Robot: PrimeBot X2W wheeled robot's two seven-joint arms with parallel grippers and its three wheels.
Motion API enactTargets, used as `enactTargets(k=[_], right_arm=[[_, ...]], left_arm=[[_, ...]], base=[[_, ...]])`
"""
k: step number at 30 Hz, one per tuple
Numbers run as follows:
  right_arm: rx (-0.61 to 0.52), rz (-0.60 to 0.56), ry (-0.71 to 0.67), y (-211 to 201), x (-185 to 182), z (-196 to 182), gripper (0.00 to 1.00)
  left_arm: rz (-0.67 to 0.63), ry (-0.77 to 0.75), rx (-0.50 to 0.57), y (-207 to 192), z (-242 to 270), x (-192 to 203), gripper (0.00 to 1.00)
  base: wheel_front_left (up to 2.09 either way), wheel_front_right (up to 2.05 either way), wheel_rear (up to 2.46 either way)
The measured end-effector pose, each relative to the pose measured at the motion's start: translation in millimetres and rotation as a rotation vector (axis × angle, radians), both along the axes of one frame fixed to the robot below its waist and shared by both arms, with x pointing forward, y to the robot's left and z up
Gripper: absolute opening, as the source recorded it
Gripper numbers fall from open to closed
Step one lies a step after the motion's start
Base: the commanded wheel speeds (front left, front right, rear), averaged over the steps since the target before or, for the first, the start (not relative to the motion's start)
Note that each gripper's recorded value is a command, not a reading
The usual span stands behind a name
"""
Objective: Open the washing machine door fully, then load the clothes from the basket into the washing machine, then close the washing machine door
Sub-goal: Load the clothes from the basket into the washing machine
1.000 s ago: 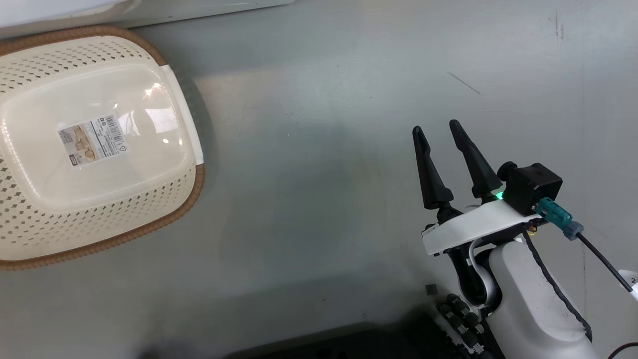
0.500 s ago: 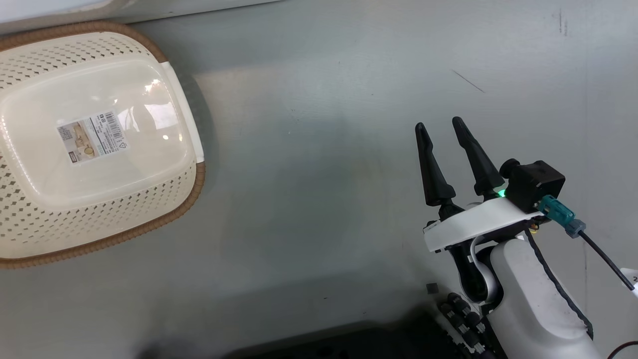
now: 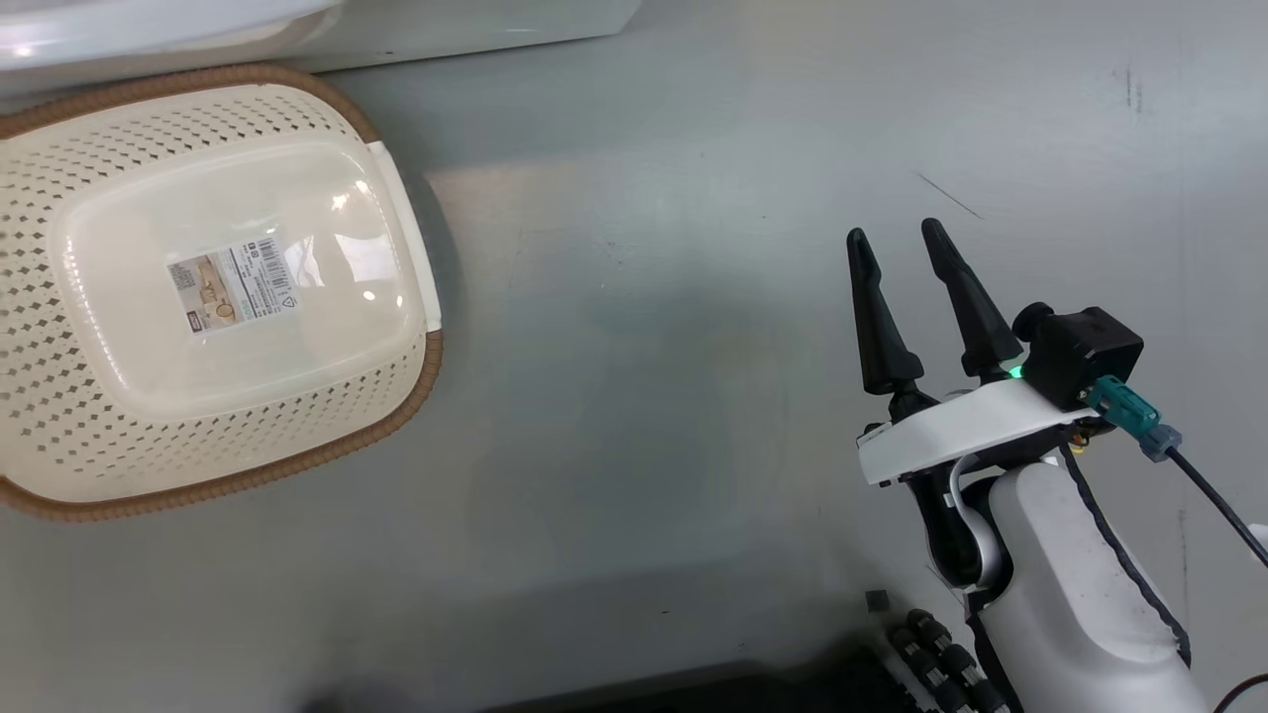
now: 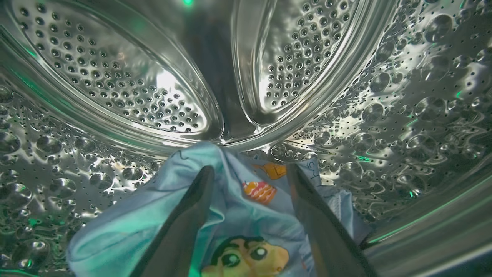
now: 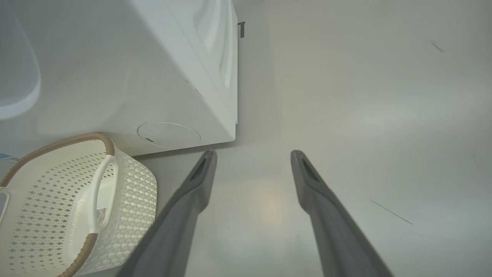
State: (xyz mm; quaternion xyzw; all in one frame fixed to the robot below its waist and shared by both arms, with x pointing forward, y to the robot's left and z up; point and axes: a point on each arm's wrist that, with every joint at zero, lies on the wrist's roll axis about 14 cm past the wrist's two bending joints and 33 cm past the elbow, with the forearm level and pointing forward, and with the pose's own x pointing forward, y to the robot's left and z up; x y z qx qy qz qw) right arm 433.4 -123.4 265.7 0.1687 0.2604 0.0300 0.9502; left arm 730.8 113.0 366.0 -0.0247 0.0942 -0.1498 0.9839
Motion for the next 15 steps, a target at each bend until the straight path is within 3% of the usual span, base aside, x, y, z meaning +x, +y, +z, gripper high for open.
enactTargets(k=[15], right_arm=[[-0.01,0.008,-0.083,2.1,15.5,28.6,1.0]], left_arm=[[0.02,-0.013,-0.011,6.8,21.0,-32.5,1.0]], base=[[0.0,0.0,0.0]])
